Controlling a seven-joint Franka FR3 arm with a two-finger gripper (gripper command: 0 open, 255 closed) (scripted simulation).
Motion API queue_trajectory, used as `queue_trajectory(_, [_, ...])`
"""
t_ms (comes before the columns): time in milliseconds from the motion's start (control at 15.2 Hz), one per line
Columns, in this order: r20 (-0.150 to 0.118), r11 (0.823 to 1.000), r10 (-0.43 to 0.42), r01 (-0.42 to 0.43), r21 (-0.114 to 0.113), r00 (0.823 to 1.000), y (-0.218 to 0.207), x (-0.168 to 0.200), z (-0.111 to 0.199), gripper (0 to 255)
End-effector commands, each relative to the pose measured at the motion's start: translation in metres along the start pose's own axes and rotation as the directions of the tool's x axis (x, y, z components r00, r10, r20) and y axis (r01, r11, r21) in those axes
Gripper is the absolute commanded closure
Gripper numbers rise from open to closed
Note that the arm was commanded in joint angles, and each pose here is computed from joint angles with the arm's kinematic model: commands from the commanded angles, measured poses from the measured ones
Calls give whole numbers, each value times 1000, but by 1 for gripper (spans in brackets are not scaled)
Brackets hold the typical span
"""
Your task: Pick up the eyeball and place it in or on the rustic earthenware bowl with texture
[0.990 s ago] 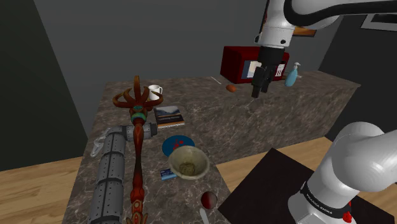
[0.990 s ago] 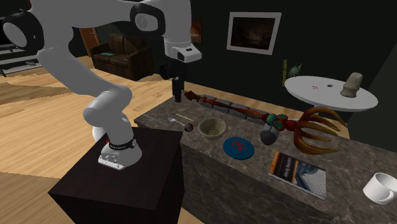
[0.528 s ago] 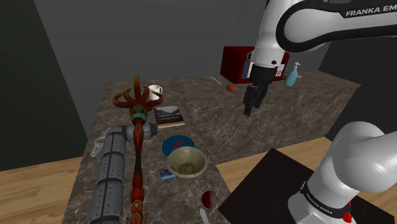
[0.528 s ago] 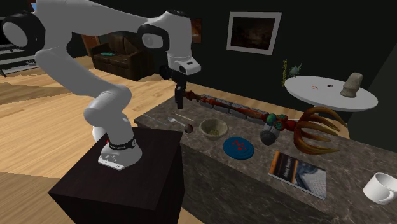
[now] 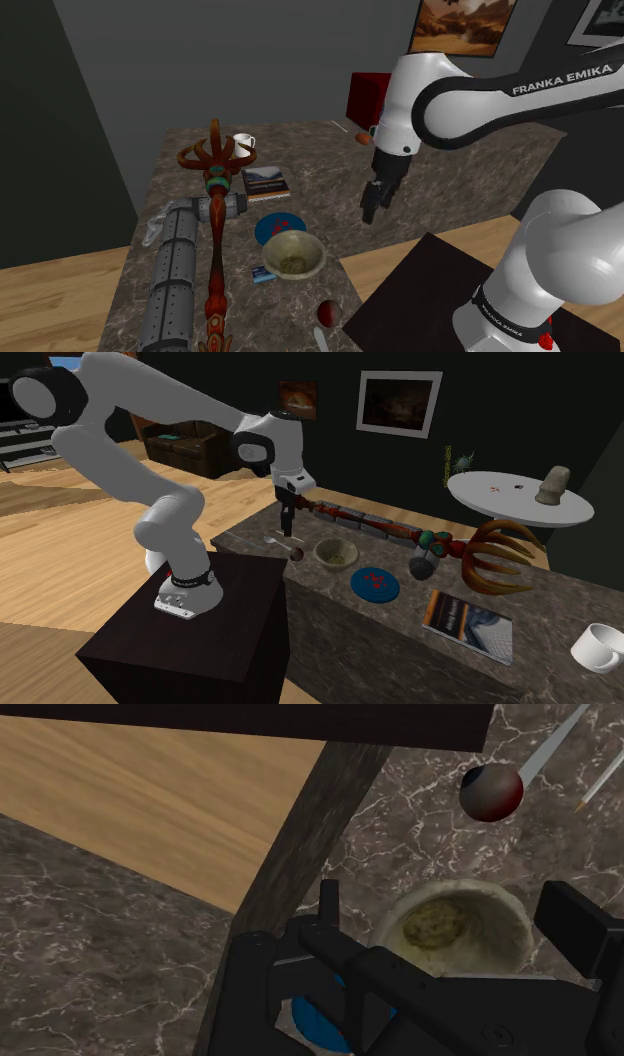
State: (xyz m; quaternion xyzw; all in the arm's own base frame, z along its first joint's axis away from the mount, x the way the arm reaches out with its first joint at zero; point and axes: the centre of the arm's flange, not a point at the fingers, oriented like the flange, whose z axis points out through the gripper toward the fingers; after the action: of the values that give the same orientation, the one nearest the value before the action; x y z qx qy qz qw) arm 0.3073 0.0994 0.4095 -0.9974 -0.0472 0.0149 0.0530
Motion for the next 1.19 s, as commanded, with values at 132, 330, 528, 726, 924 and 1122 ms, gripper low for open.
queue_trajectory(132, [-9,1000,1,-1,5,1000,-27,1,46,0])
queue_trajectory(330, [-13,1000,1,-1,9,1000,-47,1,80,0])
queue_trajectory(528, [-18,1000,1,-1,12,1000,-67,2,114,0])
queue_trajectory(726, [-22,1000,1,-1,16,1000,-86,3,148,0])
queue_trajectory(924, [-26,1000,1,0,20,1000,-106,4,182,0])
queue_trajectory(1122, [-29,1000,1,0,22,1000,-119,5,207,0])
